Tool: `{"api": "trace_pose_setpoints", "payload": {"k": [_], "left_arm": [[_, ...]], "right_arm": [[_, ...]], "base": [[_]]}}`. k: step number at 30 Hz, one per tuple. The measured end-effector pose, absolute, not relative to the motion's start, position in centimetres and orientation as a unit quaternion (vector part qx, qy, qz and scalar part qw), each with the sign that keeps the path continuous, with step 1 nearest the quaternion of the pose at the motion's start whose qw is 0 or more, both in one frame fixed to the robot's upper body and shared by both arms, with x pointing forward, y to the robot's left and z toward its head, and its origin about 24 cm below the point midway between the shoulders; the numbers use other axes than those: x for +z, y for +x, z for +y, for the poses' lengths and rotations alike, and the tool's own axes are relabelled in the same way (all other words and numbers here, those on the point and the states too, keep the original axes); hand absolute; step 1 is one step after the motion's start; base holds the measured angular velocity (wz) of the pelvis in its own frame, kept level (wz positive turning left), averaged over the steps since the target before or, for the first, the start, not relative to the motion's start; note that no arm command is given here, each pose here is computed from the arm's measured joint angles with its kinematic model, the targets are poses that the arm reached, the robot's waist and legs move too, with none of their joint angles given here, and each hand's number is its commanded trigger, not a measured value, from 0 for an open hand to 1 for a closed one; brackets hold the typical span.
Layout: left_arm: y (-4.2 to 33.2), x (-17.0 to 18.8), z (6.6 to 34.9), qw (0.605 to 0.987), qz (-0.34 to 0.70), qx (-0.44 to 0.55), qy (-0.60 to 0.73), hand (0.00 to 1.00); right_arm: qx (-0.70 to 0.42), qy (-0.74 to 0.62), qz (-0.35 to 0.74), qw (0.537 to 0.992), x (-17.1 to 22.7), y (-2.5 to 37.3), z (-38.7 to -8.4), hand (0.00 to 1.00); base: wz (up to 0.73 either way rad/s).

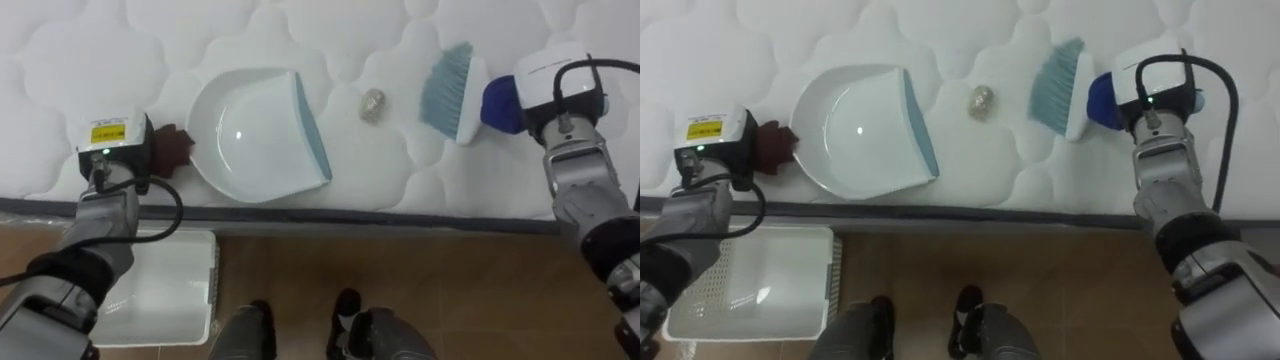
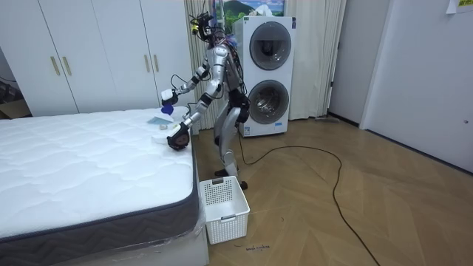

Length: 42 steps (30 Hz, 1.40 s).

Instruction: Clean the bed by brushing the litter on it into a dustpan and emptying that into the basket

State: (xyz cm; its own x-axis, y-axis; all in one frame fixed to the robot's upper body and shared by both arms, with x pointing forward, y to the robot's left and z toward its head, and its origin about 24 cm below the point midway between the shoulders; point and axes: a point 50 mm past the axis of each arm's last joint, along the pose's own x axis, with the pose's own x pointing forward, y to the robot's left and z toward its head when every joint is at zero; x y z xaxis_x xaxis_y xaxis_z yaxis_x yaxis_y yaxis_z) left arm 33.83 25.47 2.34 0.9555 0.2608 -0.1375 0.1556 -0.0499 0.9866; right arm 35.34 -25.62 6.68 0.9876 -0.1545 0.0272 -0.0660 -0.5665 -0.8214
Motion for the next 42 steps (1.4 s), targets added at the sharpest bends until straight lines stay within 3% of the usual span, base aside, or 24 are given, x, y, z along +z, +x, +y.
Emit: {"api": "trace_pose_setpoints", "payload": {"k": [25, 35, 42], "left_arm": [[32.7, 0.9, 26.1, 0.670, 0.177, 0.011, 0.721, 1.00], [31.4, 0.0, 26.8, 0.659, 0.157, 0.019, 0.736, 1.00], [31.6, 0.1, 26.3, 0.659, 0.141, 0.009, 0.739, 1.00]], "right_arm": [[0.022, -0.855, 0.057, 0.515, 4.5, 34.7, -20.8, 1.00], [0.047, -0.816, -0.044, 0.574, 4.7, 34.1, -15.0, 1.00], [0.074, -0.807, -0.106, 0.576, 5.4, 33.6, -12.2, 1.00]], "base": [[0.00], [0.00], [0.04]]}}
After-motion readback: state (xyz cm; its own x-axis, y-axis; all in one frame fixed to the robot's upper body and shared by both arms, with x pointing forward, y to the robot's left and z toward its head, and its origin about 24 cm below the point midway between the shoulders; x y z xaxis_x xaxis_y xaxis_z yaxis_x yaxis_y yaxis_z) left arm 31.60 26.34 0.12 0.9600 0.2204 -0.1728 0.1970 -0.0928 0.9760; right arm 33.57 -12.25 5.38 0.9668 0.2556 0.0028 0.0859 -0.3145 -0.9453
